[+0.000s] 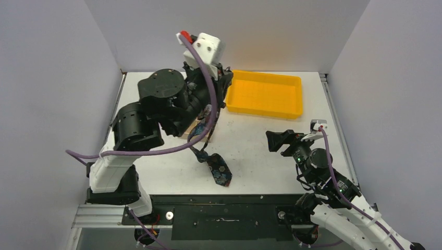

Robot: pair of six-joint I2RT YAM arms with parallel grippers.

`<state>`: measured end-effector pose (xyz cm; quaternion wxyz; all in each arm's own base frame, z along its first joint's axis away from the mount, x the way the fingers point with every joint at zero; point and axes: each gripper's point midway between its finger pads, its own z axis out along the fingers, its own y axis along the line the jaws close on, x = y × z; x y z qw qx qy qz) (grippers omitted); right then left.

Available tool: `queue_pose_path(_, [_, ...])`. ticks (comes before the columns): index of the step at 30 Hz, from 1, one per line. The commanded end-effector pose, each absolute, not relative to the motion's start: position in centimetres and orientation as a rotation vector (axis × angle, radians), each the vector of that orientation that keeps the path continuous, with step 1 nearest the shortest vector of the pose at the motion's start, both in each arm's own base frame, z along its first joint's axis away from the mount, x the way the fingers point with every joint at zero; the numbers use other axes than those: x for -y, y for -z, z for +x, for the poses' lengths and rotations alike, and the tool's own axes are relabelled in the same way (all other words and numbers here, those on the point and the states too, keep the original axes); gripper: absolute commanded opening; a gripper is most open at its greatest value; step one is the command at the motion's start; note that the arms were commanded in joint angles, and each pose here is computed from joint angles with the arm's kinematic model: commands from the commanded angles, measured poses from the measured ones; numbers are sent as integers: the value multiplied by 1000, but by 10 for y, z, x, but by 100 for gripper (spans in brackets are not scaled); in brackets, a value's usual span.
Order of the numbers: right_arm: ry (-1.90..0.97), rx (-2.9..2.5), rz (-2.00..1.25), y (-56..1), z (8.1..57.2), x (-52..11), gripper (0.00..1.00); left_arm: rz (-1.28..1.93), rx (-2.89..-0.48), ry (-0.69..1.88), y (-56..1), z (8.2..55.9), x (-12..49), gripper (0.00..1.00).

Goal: Roll the ties
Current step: Flatten out the tie at the center of the board.

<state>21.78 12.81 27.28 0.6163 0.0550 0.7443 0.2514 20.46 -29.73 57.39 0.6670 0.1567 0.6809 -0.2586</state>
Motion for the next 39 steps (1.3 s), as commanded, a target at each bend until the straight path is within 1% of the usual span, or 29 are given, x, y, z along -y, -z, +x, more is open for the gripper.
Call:
queue_pose_path(1, [-647, -1602, 100, -314, 212, -129, 91, 403, -1461, 345, -586, 201, 295, 0])
queue_pose_path(3, [-731, -1558, 11, -324, 201, -142, 91, 332, -1378, 317, -613, 192, 296, 0])
queue_pose_path(6, [-904, -1530, -202, -327, 177, -175, 91, 306, -1312, 210, -634, 181, 296, 0])
queue_pose_path(10, [-1042, -1575, -358, -304, 157, -203, 90, 249, -1269, 127, -654, 172, 293, 0])
queue_pose_path(13, [-1047, -1634, -338, -284, 158, -205, 89, 219, -1255, 153, -661, 169, 288, 0])
queue_pose_path(17, [-1091, -1618, -339, -277, 150, -205, 89, 190, -1245, 190, -669, 169, 277, 0])
queue_pose_path(21, [-1088, -1669, -346, -259, 148, -205, 86, 189, -1259, 166, -667, 170, 274, 0])
queue_pose_path(25, [-1052, -1713, -258, -243, 154, -196, 83, 220, -1281, 113, -656, 171, 282, 0])
queue_pose_path(28, [-1016, -1734, -167, -234, 160, -186, 86, 225, -1288, 64, -652, 172, 281, 0])
queue_pose_path(32, [-1005, -1713, -126, -232, 164, -181, 92, 192, -1290, 72, -656, 174, 273, 0])
queue_pose_path(36, [-1038, -1673, -241, -236, 162, -197, 96, 153, -1287, 69, -659, 176, 268, 0])
queue_pose_path(39, [-1189, -1606, -373, -250, 145, -221, 99, 125, -1278, 50, -662, 178, 262, 0])
